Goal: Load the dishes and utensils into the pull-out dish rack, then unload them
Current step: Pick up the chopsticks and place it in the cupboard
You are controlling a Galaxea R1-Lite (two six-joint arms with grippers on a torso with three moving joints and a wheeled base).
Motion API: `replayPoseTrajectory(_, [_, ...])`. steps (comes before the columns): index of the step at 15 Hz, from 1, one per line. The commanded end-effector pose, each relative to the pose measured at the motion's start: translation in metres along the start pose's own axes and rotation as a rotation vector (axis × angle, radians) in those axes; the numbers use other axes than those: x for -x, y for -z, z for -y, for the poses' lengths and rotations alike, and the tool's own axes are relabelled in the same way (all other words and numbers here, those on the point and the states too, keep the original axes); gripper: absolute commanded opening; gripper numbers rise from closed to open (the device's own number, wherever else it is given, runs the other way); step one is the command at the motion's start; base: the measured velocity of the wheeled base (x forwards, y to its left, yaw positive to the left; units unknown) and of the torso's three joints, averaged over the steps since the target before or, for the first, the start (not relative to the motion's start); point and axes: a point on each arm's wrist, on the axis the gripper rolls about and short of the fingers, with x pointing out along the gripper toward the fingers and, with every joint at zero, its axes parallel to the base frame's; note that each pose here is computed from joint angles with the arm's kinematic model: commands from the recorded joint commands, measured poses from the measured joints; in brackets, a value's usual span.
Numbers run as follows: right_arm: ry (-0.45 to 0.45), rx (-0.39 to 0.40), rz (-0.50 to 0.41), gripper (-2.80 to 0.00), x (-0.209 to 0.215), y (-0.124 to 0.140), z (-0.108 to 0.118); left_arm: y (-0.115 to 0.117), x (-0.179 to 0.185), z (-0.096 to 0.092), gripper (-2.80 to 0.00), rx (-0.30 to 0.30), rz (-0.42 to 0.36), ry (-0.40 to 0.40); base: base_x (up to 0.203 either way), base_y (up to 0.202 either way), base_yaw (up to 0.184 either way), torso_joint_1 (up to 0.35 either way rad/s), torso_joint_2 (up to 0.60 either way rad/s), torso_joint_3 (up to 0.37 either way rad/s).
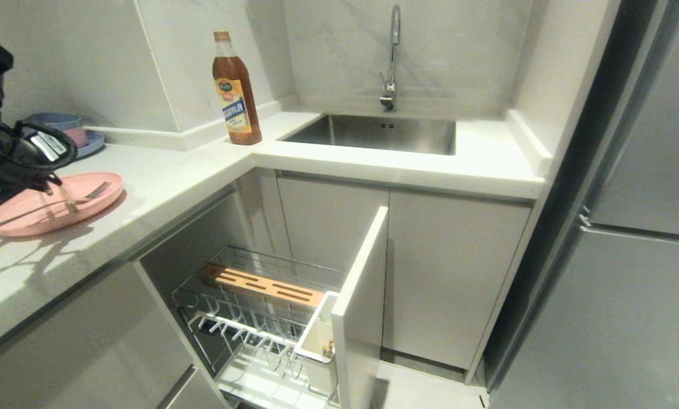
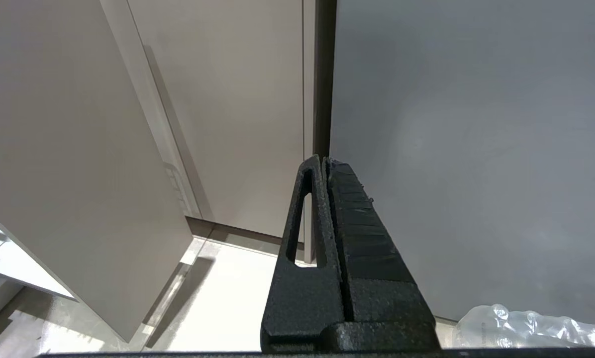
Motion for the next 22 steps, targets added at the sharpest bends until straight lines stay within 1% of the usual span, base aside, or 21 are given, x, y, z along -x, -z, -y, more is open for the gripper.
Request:
replayPoseTrajectory(1, [0.000,0.000,-0.001,-2.80,0.000,0.000,0.000,-0.006,0.039,-0.009,-2.80,0.024,0.063,0.041,0.000,0.000,0.000,0.000,0.00,0.000])
replayPoseTrajectory(3, [0.000,0.000,-0.001,-2.80,0.000,0.000,0.000,-0.007,0.065,-0.015,-2.80,0.034,0.096,0.078,0.000,0.000,0.000,0.000,0.00,0.000])
replayPoseTrajectory(4, [0.000,0.000,-0.001,-2.80,0.000,0.000,0.000,-0.004,0.079,-0.015,-2.80,0.030,0.098,0.119,0.000,0.000,0.000,0.000,0.00,0.000])
replayPoseTrajectory(6, [0.000,0.000,-0.001,-2.80,0.000,0.000,0.000,0.009,0.105,-0.016,-2.80,0.012,0.069,0.215,0.000,0.000,0.000,0.000,0.00,0.000])
replayPoseTrajectory(7, [0.000,0.000,-0.001,-2.80,0.000,0.000,0.000,0.020,0.117,-0.015,-2.80,-0.010,0.041,0.264,0.000,0.000,0.000,0.000,0.00,0.000])
replayPoseTrajectory(9, [0.000,0.000,-0.001,-2.80,0.000,0.000,0.000,0.046,0.138,-0.010,-2.80,-0.080,-0.030,0.364,0.000,0.000,0.000,0.000,0.00,0.000])
replayPoseTrajectory(11, [0.000,0.000,-0.001,-2.80,0.000,0.000,0.000,0.076,0.153,-0.004,-2.80,-0.170,-0.117,0.458,0.000,0.000,0.000,0.000,0.00,0.000])
replayPoseTrajectory(13, [0.000,0.000,-0.001,-2.80,0.000,0.000,0.000,0.105,0.163,-0.002,-2.80,-0.249,-0.217,0.520,0.000,0.000,0.000,0.000,0.00,0.000])
replayPoseTrajectory(14, [0.000,0.000,-0.001,-2.80,0.000,0.000,0.000,0.121,0.167,-0.001,-2.80,-0.297,-0.281,0.545,0.000,0.000,0.000,0.000,0.00,0.000])
replayPoseTrajectory(15, [0.000,0.000,-0.001,-2.80,0.000,0.000,0.000,0.136,0.171,-0.001,-2.80,-0.338,-0.347,0.555,0.000,0.000,0.000,0.000,0.00,0.000])
replayPoseTrajectory(16, [0.000,0.000,-0.001,-2.80,0.000,0.000,0.000,0.151,0.174,-0.002,-2.80,-0.377,-0.414,0.547,0.000,0.000,0.000,0.000,0.00,0.000])
replayPoseTrajectory(18, [0.000,0.000,-0.001,-2.80,0.000,0.000,0.000,0.174,0.170,-0.007,-2.80,-0.465,-0.586,0.458,0.000,0.000,0.000,0.000,0.00,0.000])
replayPoseTrajectory(19, [0.000,0.000,-0.001,-2.80,0.000,0.000,0.000,0.181,0.169,-0.009,-2.80,-0.500,-0.664,0.435,0.000,0.000,0.000,0.000,0.00,0.000])
replayPoseTrajectory(22, [0.000,0.000,-0.001,-2.80,0.000,0.000,0.000,0.202,0.152,-0.002,-2.80,-0.583,-0.820,0.316,0.000,0.000,0.000,0.000,0.00,0.000])
